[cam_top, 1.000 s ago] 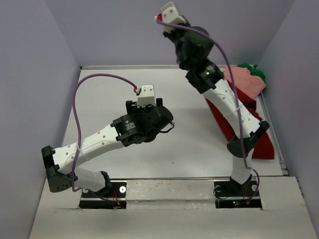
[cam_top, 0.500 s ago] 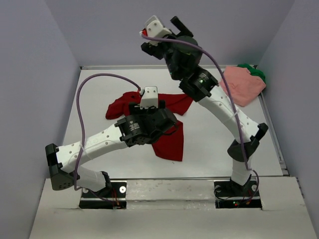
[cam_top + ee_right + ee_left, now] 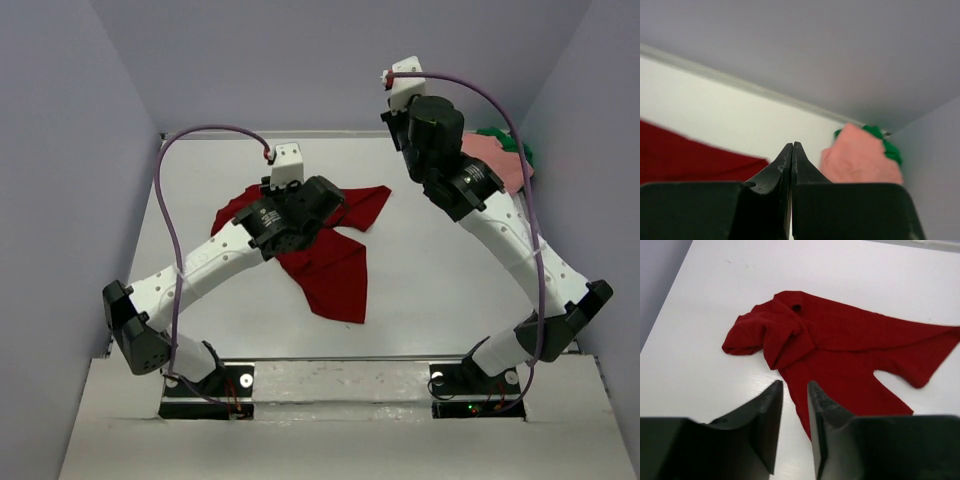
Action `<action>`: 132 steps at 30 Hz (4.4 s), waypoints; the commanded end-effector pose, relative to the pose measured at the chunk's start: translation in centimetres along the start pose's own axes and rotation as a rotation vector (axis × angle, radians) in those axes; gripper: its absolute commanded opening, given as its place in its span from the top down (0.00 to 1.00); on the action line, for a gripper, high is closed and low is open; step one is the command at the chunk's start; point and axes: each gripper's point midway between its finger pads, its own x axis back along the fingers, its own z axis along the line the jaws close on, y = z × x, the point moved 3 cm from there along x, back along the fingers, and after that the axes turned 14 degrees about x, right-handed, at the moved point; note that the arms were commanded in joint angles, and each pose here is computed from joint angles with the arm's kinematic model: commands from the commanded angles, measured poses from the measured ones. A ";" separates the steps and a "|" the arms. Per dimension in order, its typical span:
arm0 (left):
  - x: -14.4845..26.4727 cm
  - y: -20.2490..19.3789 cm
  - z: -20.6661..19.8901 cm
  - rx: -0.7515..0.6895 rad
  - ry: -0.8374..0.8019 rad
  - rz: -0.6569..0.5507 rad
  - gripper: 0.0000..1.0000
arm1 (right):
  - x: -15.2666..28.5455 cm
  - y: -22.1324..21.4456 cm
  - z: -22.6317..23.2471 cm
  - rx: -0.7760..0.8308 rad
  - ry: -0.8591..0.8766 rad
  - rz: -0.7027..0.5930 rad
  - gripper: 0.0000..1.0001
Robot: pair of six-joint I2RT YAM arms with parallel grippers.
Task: Fold and stack the t-shirts
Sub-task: Flatten the tshirt out
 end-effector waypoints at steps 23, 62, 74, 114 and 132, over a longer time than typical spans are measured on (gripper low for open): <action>-17.5 -5.0 4.3 -0.194 0.359 0.253 0.38 | 15.8 -10.6 17.8 -0.251 0.624 0.336 0.35; -18.2 -5.6 6.8 -0.190 0.415 0.262 1.00 | 15.5 -20.8 32.0 -0.205 0.749 0.631 1.00; -14.4 2.4 7.7 0.060 -0.002 0.161 1.00 | 16.7 -18.7 34.0 -0.474 1.028 0.463 1.00; -18.2 5.7 15.4 0.342 0.159 0.156 1.00 | 18.8 -33.0 31.0 -0.414 0.345 1.150 1.00; -13.4 3.7 16.7 0.412 0.098 0.118 1.00 | 21.6 -34.7 20.6 -0.526 -0.068 1.143 1.00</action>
